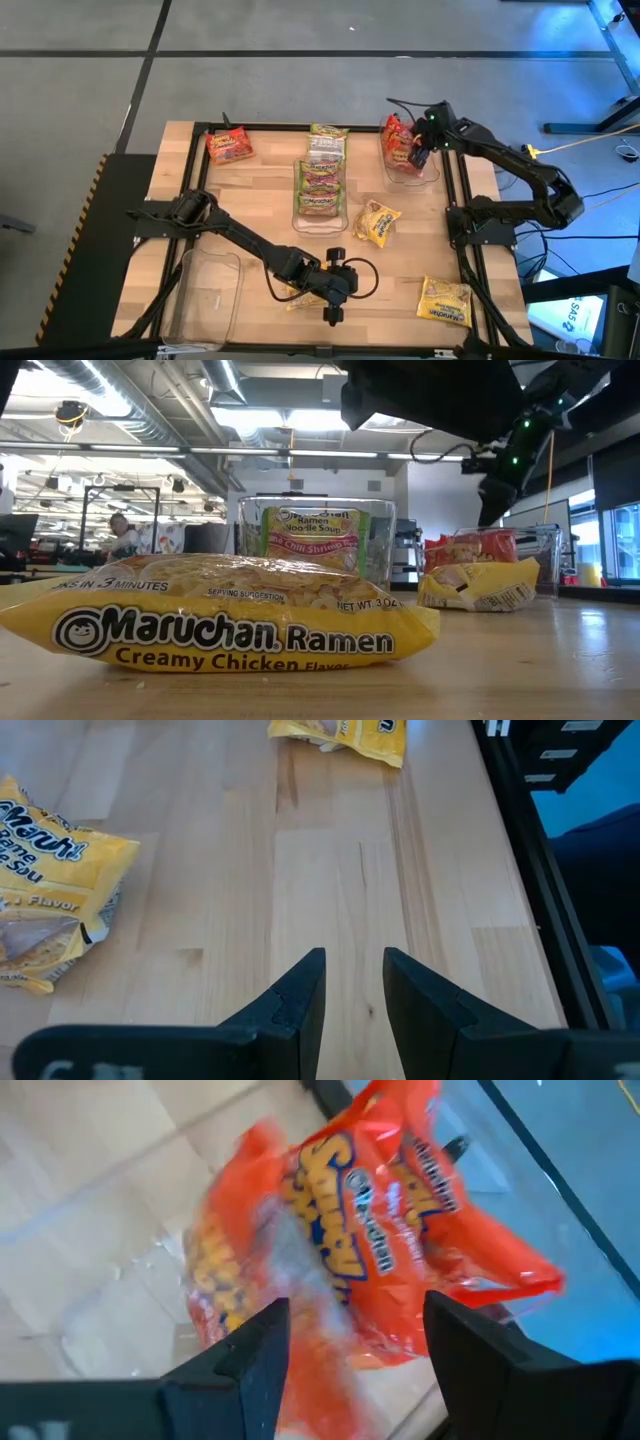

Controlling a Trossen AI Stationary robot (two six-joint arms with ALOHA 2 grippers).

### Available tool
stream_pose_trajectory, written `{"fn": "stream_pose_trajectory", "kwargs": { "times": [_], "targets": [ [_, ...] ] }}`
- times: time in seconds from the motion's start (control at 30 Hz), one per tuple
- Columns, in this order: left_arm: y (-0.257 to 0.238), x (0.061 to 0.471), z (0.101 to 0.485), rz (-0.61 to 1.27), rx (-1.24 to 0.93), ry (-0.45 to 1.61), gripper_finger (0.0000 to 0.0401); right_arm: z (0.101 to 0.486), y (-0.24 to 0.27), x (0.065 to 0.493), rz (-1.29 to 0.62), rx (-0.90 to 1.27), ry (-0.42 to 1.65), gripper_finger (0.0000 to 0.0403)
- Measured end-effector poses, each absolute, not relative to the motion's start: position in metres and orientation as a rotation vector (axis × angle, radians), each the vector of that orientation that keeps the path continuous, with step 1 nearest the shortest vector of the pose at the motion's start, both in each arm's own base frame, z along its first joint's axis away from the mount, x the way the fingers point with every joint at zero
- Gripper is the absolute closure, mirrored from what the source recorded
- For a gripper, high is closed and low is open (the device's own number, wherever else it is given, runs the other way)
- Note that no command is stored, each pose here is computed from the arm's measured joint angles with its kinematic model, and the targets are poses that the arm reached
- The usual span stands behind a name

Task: Sort Maruchan noodles
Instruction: Put the bottom orange noodle pack into the top right transparent bin, then put the orange noodle pack into the top right transparent bin

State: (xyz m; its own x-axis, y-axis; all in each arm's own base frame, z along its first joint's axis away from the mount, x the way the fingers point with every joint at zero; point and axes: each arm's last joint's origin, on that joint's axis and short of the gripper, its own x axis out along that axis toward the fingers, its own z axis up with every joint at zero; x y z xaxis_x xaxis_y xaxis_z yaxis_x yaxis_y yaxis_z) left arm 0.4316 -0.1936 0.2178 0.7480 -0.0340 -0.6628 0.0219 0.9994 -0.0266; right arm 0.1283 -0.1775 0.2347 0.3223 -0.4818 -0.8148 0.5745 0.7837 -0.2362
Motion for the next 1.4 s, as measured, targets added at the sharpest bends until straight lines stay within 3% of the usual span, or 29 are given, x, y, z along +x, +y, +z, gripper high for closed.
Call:
{"fn": "stream_pose_trajectory", "kwargs": {
  "times": [0.27, 0.63, 1.0, 1.4],
  "targets": [
    [-0.193, 0.432, 0.218, -0.02, -0.006, 0.719, 0.0305, 0.281, -0.163, 0.127, -0.619, 0.236, 0.846, 0.0204],
    [-0.184, 0.418, 0.243, 0.034, 0.027, 0.741, 0.0305, 0.314, -0.075, 0.149, -0.19, 0.235, 0.486, 0.0204],
    [-0.132, 0.363, 0.292, 0.36, -0.058, 0.944, 0.0305, 0.254, 0.006, 0.174, 0.051, 0.109, 0.398, 0.0204],
    [-0.016, 0.29, 0.311, 0.824, -0.228, 1.048, 0.0305, 0.212, 0.035, 0.189, -0.001, -0.034, 0.49, 0.0204]
  ]
}}
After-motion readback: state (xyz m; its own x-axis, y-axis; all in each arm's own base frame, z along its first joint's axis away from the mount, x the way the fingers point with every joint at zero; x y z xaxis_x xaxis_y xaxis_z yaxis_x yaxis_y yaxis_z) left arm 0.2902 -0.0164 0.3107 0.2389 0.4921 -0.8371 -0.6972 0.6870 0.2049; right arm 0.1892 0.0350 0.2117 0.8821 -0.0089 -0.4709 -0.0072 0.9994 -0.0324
